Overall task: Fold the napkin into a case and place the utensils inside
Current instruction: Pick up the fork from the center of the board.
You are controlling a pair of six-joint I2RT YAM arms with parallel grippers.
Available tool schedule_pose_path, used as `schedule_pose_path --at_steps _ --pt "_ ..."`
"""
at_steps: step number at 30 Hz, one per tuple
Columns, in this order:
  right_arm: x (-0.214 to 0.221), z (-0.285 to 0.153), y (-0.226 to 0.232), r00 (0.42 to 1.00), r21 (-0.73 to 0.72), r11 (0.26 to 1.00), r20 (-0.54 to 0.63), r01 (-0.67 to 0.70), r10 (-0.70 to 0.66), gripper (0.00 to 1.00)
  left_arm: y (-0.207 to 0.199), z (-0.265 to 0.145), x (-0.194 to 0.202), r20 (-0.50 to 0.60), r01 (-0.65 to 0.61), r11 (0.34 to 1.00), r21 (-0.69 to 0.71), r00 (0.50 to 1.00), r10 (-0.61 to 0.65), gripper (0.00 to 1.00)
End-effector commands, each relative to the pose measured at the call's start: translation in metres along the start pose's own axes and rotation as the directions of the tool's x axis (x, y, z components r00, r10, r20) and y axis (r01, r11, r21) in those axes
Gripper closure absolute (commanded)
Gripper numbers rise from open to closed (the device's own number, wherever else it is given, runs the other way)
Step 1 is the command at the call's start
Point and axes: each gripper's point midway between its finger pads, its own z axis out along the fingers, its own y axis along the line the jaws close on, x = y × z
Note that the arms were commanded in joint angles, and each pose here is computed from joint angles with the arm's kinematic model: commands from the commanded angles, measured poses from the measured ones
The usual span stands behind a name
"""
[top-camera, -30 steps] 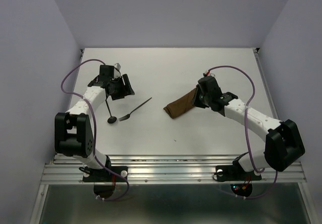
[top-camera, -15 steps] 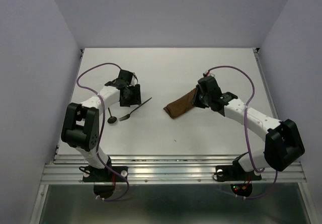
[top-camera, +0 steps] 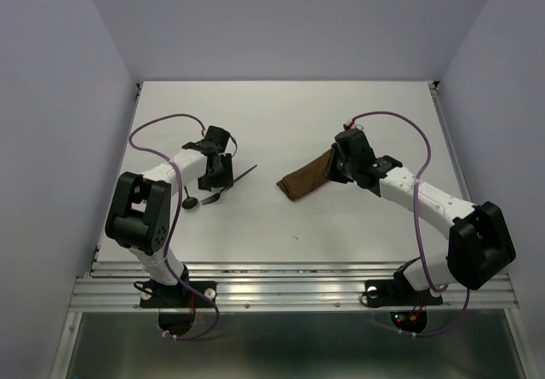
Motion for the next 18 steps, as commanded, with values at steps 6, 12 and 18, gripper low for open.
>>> schedule_pose_path --at_steps 6,12,18 --pt "-0.01 -0.002 0.008 1.0 -0.022 1.0 0.021 -0.011 0.012 0.75 0.004 -0.005 0.026 -0.059 -0.024 0.999 -0.039 0.998 0.022 0.48" --pt "-0.01 0.0 0.01 1.0 -0.025 1.0 0.015 -0.011 0.011 0.75 -0.001 -0.007 0.035 -0.061 -0.027 0.999 -0.04 0.998 0.024 0.7" --pt "-0.01 0.0 0.012 1.0 -0.032 0.999 0.012 -0.011 0.011 0.75 -0.002 -0.012 0.034 -0.034 -0.027 0.998 -0.057 0.999 0.025 0.99"
